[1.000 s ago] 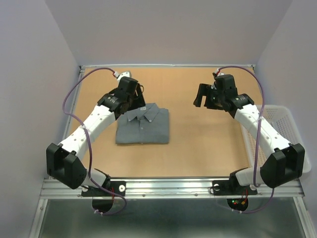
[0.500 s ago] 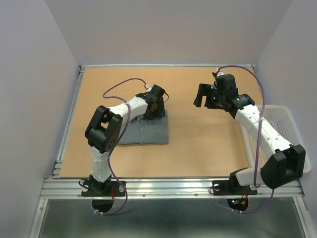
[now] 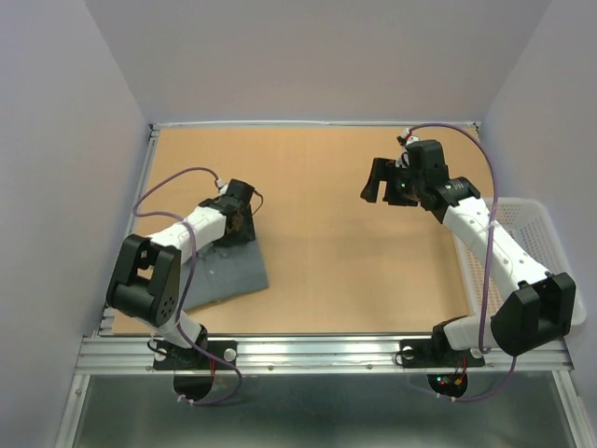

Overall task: Fold and stack the long sleeve shirts
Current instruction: Neatly place the folded shirt to the corner

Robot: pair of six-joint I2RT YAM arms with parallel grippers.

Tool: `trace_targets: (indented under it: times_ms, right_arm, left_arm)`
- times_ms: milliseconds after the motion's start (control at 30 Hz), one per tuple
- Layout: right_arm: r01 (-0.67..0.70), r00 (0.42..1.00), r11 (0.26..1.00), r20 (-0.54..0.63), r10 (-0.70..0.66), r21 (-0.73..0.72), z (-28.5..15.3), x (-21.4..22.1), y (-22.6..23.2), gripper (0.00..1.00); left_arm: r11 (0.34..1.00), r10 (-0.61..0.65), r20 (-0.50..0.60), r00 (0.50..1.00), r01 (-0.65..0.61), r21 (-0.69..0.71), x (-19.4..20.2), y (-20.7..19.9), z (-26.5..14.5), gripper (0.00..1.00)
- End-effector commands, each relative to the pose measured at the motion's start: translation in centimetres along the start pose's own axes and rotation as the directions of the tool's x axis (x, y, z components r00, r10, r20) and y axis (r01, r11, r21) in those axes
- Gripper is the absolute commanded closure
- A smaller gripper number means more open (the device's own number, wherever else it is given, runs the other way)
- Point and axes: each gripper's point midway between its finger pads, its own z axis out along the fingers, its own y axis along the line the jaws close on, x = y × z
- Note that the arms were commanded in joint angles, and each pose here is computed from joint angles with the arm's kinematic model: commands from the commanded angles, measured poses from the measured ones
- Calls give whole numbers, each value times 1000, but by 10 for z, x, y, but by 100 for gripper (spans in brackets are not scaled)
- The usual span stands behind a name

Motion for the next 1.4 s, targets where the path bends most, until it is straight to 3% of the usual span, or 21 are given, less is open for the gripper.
trace_targets:
  times_ms: [0,167,233,267,333,367,400,467,600,700,800,933,1200,1367]
  right_arm:
    - [6,998,998,68,-1,-61,-3,-24,15,11]
    - [12,997,997,75,-6,-75,-5,-28,19,11]
    - [17,997,997,82,-11,-76,-7,-30,20,11]
    - [16,996,997,86,-10,-73,-8,-30,19,11]
    - [14,996,997,93,-7,-71,-10,-31,19,11]
    - [15,995,997,96,-8,-72,-12,-31,19,11]
    - [13,995,997,97,-6,-73,-12,-31,19,11]
    - [14,995,998,100,-8,-67,-13,-30,18,11]
    - [21,995,998,102,-15,-57,-14,-28,15,11]
    - [28,994,998,104,-21,-61,-16,-27,16,11]
    - [34,994,997,102,-28,-66,-16,-26,16,11]
    - [45,993,998,116,-39,-53,-20,-26,13,11]
    - [79,988,997,135,-77,-9,-25,-25,4,11]
    - [92,985,996,144,-92,5,-25,-28,2,11]
  left_arm:
    - [994,4,106,994,8,-105,-24,45,-36,28]
    - [991,-78,219,973,99,-90,-68,44,-83,28]
    - [981,-175,198,964,187,-44,-65,38,-91,27]
    - [957,-289,187,939,287,35,-62,26,-96,27]
    - [931,-363,125,923,355,86,-38,18,-85,27]
    - [880,-463,105,880,443,172,-38,6,-89,27]
    - [862,-490,80,868,469,193,-29,2,-86,27]
    - [829,-543,37,839,529,182,-10,7,-75,28]
    - [774,-633,108,767,623,110,-10,37,-81,28]
    - [728,-683,139,717,684,47,-6,64,-80,21]
    - [714,-687,115,717,696,-75,10,95,-63,21]
    - [712,-668,100,738,672,-204,9,116,-55,3]
    - [668,-699,113,706,702,-246,-1,141,-22,4]
    - [743,-569,76,819,552,-380,-6,176,2,4]
